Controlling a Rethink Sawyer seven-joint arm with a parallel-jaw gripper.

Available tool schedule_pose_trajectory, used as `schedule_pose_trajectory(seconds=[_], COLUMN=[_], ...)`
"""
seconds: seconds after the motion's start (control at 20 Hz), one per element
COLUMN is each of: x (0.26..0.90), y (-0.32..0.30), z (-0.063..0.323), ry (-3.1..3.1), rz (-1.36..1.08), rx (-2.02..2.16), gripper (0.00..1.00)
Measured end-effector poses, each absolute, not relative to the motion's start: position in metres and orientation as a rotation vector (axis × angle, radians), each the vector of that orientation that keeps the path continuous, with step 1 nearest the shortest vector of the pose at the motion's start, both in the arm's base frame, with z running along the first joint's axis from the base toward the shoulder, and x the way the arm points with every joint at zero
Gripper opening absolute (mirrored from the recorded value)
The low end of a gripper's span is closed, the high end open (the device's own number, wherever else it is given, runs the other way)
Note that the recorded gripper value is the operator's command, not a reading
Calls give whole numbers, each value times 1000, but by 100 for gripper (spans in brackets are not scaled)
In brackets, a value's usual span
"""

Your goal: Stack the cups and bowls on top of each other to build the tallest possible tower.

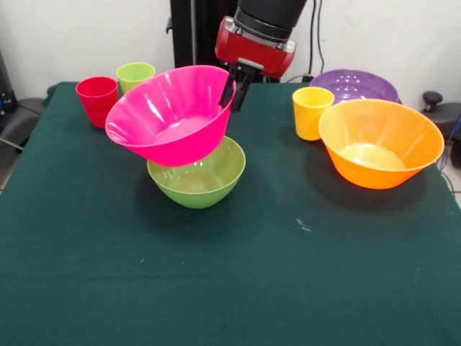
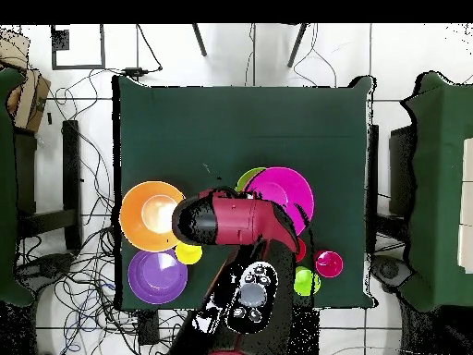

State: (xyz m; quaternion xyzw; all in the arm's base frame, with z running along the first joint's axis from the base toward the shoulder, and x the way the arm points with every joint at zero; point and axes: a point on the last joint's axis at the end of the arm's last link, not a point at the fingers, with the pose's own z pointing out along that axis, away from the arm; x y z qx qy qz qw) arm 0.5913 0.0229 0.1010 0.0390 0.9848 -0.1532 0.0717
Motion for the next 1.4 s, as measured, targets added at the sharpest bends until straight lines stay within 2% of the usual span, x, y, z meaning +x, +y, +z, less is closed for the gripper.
schedule_pose_trajectory(seconds=[1.4], x=[606], y=[27], z=[110], ry=[2915], rz=[-456], rx=[174], gripper=[0])
